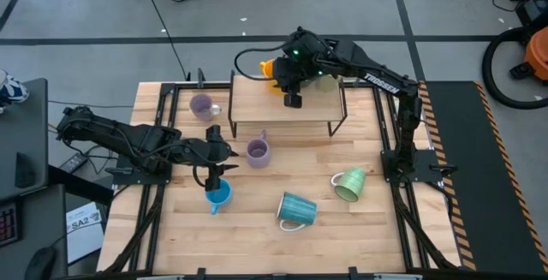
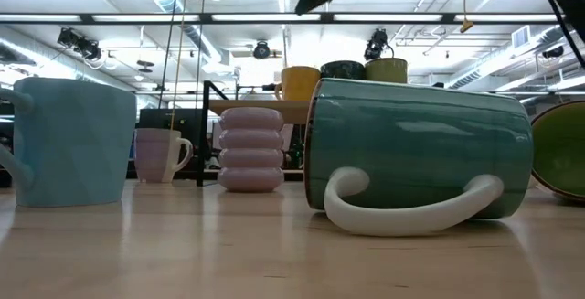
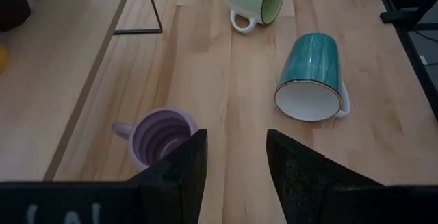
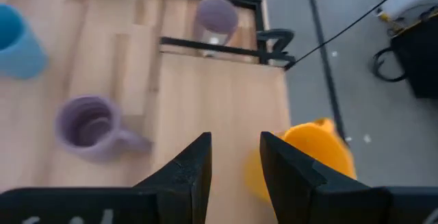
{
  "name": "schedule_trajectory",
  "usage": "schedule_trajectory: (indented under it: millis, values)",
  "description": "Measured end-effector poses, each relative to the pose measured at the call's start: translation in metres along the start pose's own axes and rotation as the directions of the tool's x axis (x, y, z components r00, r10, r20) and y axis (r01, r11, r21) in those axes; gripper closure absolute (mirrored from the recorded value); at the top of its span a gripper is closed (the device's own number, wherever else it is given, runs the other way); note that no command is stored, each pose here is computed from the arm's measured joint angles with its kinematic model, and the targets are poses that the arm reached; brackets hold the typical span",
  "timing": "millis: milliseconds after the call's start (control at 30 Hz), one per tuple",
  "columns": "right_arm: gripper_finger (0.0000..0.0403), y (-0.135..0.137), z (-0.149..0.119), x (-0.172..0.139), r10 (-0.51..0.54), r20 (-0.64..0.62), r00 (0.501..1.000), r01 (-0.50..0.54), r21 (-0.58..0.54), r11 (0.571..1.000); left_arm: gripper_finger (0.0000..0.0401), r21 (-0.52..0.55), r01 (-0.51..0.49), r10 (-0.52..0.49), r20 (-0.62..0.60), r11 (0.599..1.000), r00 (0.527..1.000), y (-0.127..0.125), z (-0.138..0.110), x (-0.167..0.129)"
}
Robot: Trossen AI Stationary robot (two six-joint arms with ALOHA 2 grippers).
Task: Place coffee mugs
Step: Put the violet mug on the shelf
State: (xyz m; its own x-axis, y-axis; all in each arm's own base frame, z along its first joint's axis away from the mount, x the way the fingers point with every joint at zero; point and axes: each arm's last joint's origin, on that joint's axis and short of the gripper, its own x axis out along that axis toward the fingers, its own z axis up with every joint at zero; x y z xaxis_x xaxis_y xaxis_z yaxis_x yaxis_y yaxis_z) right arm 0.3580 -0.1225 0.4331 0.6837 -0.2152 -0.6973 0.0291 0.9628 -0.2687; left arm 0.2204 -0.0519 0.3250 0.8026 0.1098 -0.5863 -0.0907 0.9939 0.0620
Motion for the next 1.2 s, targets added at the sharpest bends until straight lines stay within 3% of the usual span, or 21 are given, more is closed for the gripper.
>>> schedule_trajectory:
  millis: [333, 600, 767, 1067, 1200]
  values:
    - [0.0273, 0.049, 0.003, -0.021, 0.139, -0.133, 0.981, -0.141, -0.004, 0.990, 0.0243, -0.110, -0.053, 0.048, -0.047, 0.992, 0.998, 0.027, 0.000, 0.007]
    - [0.0272, 0.089, 0.009, -0.027, 0.216, -0.167, 0.962, -0.224, -0.035, 0.974, 0.0243, -0.135, -0.142, 0.119, -0.167, 0.981, 0.979, 0.070, -0.009, 0.011]
    - [0.0273, 0.112, 0.013, -0.027, 0.249, -0.164, 0.955, -0.258, -0.040, 0.965, 0.0243, -0.158, -0.255, 0.210, -0.255, 0.954, 0.944, 0.104, -0.018, 0.009]
    - [0.0273, 0.143, 0.010, -0.007, 0.288, -0.203, 0.936, -0.301, -0.039, 0.953, 0.0243, -0.155, -0.441, 0.343, -0.424, 0.884, 0.838, 0.163, -0.043, -0.008]
    - [0.0272, 0.148, 0.005, 0.003, 0.292, -0.232, 0.928, -0.309, -0.040, 0.950, 0.0243, -0.101, -0.414, 0.327, -0.460, 0.904, 0.826, 0.179, -0.052, -0.015]
